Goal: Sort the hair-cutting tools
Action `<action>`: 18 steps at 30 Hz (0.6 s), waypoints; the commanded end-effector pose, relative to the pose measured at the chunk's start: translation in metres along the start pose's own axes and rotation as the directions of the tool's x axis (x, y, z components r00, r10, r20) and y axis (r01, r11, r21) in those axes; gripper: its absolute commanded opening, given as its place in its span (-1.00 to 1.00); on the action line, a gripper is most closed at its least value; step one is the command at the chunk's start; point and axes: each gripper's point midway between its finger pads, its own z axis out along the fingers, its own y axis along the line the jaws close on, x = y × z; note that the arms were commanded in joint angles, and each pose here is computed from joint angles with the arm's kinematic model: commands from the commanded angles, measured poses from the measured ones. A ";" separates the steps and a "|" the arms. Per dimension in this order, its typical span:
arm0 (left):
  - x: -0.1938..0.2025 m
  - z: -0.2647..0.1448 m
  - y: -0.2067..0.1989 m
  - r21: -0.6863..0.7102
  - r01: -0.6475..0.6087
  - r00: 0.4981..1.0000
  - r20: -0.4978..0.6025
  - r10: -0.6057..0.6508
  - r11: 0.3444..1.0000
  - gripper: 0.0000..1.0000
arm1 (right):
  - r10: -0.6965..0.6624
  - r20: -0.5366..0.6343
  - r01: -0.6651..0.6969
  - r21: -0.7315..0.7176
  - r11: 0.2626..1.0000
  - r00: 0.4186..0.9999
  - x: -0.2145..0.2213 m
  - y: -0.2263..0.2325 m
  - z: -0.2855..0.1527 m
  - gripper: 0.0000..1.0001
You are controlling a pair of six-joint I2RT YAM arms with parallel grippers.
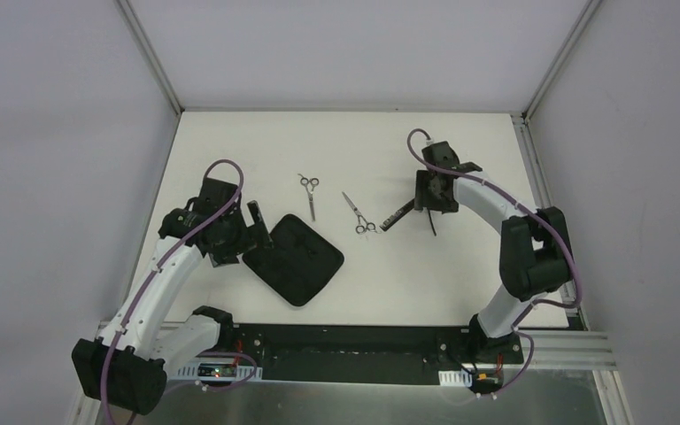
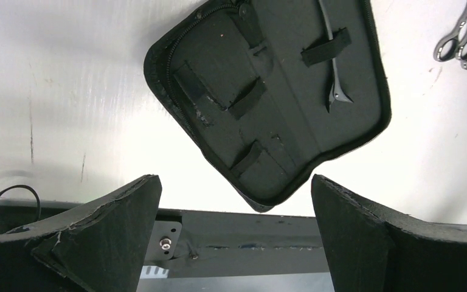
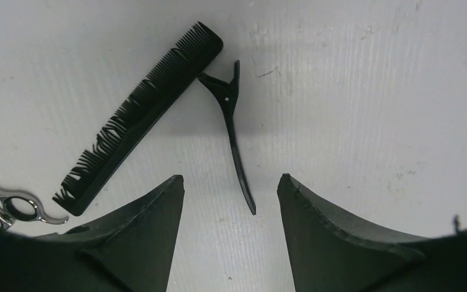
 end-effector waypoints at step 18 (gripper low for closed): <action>-0.023 -0.029 -0.029 0.143 -0.080 0.992 0.113 0.064 0.987 0.98 | 0.188 -0.169 -0.201 -0.058 0.978 0.967 0.029 -0.003 0.021 -1.00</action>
